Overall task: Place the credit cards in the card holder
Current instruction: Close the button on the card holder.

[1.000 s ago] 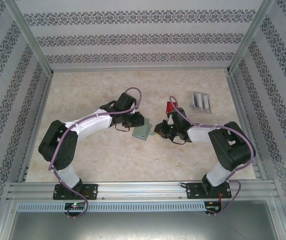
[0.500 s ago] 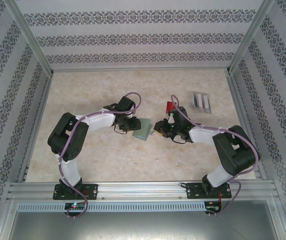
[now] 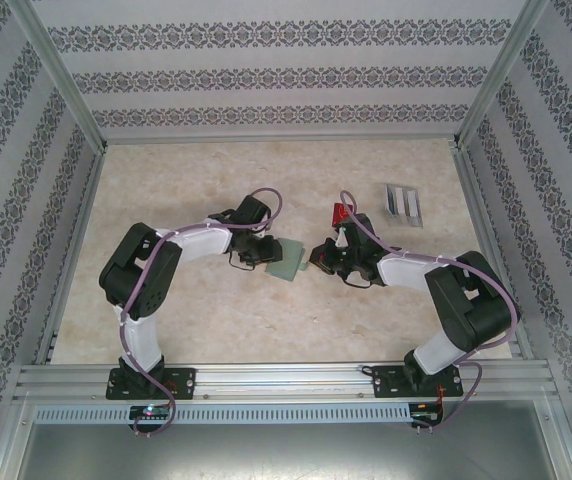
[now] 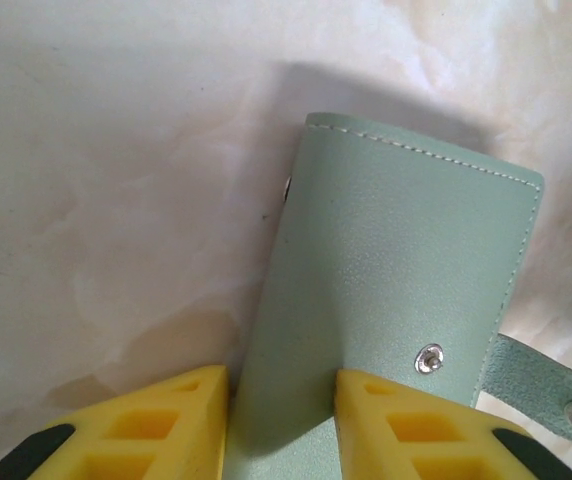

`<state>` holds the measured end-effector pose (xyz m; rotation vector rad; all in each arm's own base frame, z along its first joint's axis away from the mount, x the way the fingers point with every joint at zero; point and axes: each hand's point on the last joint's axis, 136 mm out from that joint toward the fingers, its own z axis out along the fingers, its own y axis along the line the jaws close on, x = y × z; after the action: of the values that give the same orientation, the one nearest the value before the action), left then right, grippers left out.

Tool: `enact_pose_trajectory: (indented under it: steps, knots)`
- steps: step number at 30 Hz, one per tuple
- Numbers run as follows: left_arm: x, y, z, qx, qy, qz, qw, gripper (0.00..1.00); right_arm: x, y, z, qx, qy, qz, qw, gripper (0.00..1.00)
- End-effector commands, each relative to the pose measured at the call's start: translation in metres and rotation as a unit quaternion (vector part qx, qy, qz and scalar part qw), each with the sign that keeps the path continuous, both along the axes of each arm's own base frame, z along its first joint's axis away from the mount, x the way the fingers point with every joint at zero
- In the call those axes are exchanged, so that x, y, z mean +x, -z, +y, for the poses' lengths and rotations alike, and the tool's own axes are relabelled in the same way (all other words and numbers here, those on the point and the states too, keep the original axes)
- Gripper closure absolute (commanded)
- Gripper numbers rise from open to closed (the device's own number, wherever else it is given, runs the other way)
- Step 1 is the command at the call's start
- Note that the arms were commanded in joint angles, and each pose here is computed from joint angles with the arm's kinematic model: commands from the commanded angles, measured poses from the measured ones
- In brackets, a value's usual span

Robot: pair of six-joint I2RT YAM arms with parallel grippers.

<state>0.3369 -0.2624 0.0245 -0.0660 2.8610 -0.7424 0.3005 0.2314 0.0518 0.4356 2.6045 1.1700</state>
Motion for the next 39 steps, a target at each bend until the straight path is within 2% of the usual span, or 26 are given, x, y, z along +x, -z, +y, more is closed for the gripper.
enact_pose_trajectory:
  steps: [1, 9, 15, 20, 39]
  knots:
    - [-0.023, 0.012, 0.004, -0.009, -0.025, 0.048, 0.998, 0.68, 0.006, -0.004, 0.007, -0.004, -0.005, -0.015, 1.000, 1.00]
    - [-0.031, -0.002, -0.016, -0.057, -0.028, 0.054, 0.997, 0.75, 0.025, -0.014, 0.032, -0.011, -0.035, -0.032, 0.999, 1.00]
    - [-0.030, 0.000, -0.017, -0.063, -0.035, 0.054, 0.996, 0.84, 0.027, -0.001, 0.036, -0.036, -0.054, -0.021, 0.998, 1.00]
    - [-0.030, 0.003, -0.018, -0.063, -0.037, 0.058, 0.996, 0.85, 0.023, 0.000, 0.029, -0.076, -0.080, -0.027, 0.994, 1.00]
    - [-0.034, 0.011, -0.012, -0.059, -0.048, 0.058, 0.995, 0.86, 0.021, 0.017, 0.042, -0.108, -0.118, -0.014, 0.987, 1.00]
